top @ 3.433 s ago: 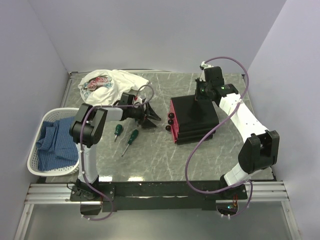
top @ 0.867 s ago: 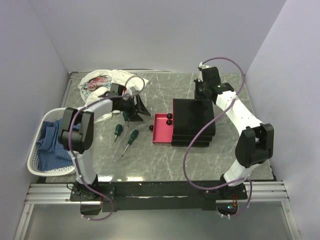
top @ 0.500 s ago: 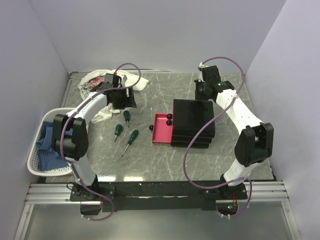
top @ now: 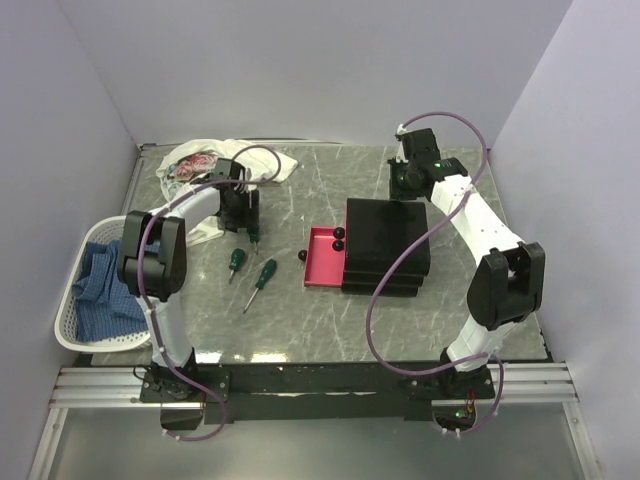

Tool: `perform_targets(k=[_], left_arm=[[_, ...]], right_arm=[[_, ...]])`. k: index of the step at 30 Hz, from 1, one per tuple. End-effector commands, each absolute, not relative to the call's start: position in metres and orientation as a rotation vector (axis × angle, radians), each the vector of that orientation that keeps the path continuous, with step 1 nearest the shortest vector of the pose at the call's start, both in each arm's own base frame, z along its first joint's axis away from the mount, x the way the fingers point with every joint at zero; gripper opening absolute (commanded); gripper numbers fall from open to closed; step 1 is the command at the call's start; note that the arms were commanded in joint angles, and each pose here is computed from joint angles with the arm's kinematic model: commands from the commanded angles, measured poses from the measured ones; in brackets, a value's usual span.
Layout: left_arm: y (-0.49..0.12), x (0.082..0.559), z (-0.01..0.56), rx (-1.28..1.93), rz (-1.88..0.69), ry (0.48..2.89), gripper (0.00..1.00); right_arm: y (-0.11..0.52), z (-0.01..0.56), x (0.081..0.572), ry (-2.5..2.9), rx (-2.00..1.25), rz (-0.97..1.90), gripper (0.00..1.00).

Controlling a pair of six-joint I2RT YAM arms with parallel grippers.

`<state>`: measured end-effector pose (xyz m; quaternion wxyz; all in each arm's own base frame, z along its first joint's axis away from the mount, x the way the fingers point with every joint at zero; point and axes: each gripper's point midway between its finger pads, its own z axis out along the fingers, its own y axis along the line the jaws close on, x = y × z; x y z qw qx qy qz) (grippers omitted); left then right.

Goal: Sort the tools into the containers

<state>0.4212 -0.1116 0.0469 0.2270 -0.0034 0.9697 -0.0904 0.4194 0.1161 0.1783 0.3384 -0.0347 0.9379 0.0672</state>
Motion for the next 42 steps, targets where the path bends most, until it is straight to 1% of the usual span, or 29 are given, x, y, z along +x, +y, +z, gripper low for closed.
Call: perform_targets(k=[1,5,6,7,9,12,13,15,16,18,20,22,23,26,31,42], left_arm=[[-0.12,0.435,0.053,0.056,-0.252,2.63,0.66],[-0.129,0.433,0.043,0.09,-0.274,2.653,0.6],[-0.131,0.433,0.041,0.1,-0.278,2.654,0.58],[-0.133,0.434,0.041,0.108,-0.286,2.653,0.52],[-0.137,0.433,0.037,0.121,-0.311,2.662,0.48],[-0.141,0.432,0.035,0.139,-0.334,2.666,0.34],[-0.142,0.431,0.035,0.146,-0.341,2.666,0.26],[-0.145,0.43,0.044,0.154,-0.372,2.653,0.21],[-0.147,0.429,0.05,0.155,-0.39,2.643,0.14],[-0.152,0.427,0.074,0.153,-0.424,2.597,0.1],[-0.165,0.418,0.098,0.186,-0.51,2.551,0.05],[-0.181,0.404,0.11,0.218,-0.607,2.53,0.01],[-0.189,0.398,0.124,0.233,-0.654,2.496,0.01],[-0.215,0.378,0.138,0.299,-0.766,2.459,0.01],[-0.249,0.353,0.144,0.414,-0.908,2.446,0.01],[-0.304,0.343,0.149,0.564,-1.025,2.421,0.01]], right_arm=[[0.126,0.164,0.398,2.546,-0.133,0.211,0.0],[0.126,0.161,0.396,2.556,-0.131,0.213,0.0],[0.126,0.16,0.395,2.558,-0.13,0.215,0.0],[0.126,0.16,0.395,2.558,-0.128,0.216,0.0],[0.126,0.159,0.395,2.559,-0.128,0.216,0.0],[0.127,0.16,0.395,2.556,-0.128,0.214,0.0],[0.127,0.16,0.396,2.555,-0.125,0.215,0.0],[0.128,0.161,0.396,2.551,-0.13,0.214,0.0],[0.127,0.162,0.397,2.548,-0.127,0.212,0.0],[0.127,0.162,0.397,2.545,-0.13,0.205,0.0],[0.126,0.161,0.397,2.545,-0.128,0.199,0.0],[0.125,0.161,0.397,2.545,-0.132,0.19,0.0],[0.125,0.159,0.396,2.548,-0.133,0.187,0.0],[0.126,0.157,0.397,2.55,-0.138,0.182,0.0],[0.129,0.158,0.398,2.543,-0.15,0.176,0.0],[0.127,0.158,0.393,2.536,-0.172,0.155,0.0]])
